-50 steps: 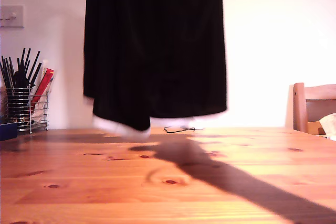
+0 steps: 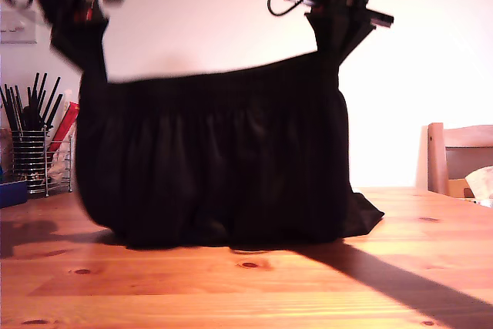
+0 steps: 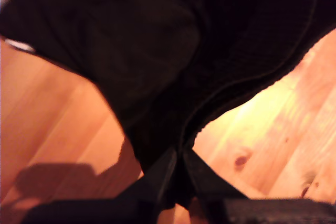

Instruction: Fold the shorts in front of you. After folding it, place it to the left side.

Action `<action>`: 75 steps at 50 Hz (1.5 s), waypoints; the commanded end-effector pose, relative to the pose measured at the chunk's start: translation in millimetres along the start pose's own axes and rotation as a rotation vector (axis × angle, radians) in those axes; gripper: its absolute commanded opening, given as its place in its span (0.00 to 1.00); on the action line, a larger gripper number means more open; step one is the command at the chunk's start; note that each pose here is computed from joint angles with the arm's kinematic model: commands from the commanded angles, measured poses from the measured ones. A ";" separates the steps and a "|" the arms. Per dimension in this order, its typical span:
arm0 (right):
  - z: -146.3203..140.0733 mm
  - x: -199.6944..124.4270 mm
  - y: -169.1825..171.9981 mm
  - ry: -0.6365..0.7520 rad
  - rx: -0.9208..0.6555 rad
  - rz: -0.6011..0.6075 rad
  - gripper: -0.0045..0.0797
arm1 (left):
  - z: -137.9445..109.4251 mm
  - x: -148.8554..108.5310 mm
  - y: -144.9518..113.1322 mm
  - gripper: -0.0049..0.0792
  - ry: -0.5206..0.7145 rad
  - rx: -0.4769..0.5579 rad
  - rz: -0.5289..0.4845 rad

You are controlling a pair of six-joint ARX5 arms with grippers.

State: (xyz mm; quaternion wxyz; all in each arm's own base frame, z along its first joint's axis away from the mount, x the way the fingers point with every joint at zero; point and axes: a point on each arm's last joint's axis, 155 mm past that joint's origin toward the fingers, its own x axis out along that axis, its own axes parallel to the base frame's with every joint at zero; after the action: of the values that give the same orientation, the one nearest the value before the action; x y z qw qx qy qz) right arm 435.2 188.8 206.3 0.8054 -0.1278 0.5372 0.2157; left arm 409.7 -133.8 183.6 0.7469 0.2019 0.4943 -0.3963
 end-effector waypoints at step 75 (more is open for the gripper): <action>-27.8 -19.5 12.7 -0.402 0.057 -0.054 0.04 | -29.0 -17.5 -7.1 0.03 -0.511 -0.139 0.201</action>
State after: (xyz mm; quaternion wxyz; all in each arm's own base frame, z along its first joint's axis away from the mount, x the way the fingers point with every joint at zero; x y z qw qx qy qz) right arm 408.0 188.9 232.3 0.9102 -0.0763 0.3508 0.2063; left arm 393.1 -109.5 200.3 0.8980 0.0970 0.2821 -0.3235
